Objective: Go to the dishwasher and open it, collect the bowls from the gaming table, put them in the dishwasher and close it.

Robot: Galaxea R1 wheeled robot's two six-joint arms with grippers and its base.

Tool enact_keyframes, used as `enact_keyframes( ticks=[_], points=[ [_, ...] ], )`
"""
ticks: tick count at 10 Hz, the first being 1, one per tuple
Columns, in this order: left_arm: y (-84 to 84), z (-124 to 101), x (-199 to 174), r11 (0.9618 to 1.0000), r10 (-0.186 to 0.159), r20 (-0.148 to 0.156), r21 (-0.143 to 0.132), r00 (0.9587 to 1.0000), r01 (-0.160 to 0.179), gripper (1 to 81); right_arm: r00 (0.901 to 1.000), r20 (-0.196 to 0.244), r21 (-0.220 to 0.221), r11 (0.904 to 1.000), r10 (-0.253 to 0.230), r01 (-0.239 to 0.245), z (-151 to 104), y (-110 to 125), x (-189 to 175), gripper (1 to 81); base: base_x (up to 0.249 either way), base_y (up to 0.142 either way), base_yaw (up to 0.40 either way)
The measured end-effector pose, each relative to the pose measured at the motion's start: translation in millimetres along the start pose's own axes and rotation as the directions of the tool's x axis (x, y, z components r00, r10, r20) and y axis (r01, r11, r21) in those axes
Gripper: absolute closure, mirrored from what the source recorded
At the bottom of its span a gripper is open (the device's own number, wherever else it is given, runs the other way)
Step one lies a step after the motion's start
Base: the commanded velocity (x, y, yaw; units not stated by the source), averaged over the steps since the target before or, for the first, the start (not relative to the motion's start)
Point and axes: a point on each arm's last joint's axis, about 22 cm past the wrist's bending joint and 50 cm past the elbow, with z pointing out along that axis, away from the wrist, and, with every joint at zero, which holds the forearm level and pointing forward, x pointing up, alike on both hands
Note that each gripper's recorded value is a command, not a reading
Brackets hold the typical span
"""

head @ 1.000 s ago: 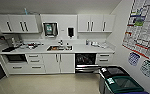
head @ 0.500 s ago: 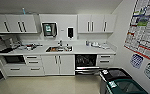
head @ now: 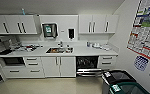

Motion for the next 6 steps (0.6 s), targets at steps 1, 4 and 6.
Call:
enact_keyframes(
  ticks=[1,4,6],
  points=[
    [-2.7,-2.4,-5.0,1.0000,-0.003,0.003,0.004,1.0000,0.003,81.1,1.0000,0.006,-0.006,1.0000,0.002,-0.002,-1.6,4.3,-6.7,81.1,0.133,0.076,0.000],
    [-11.1,-6.4,-6.2,0.9999,0.002,0.009,0.017,1.0000,-0.003,81.1,1.0000,0.006,0.017,0.9999,0.001,-0.001,4.3,-13.1,-6.6,81.1,0.133,0.076,0.000],
    [6.9,2.2,5.4,0.9999,-0.004,-0.015,-0.016,0.9999,0.004,81.1,0.9998,-0.017,-0.009,0.9999,-0.007,0.007,-1.5,5.8,11.0,81.1,0.133,0.071,0.000]
  ],
)
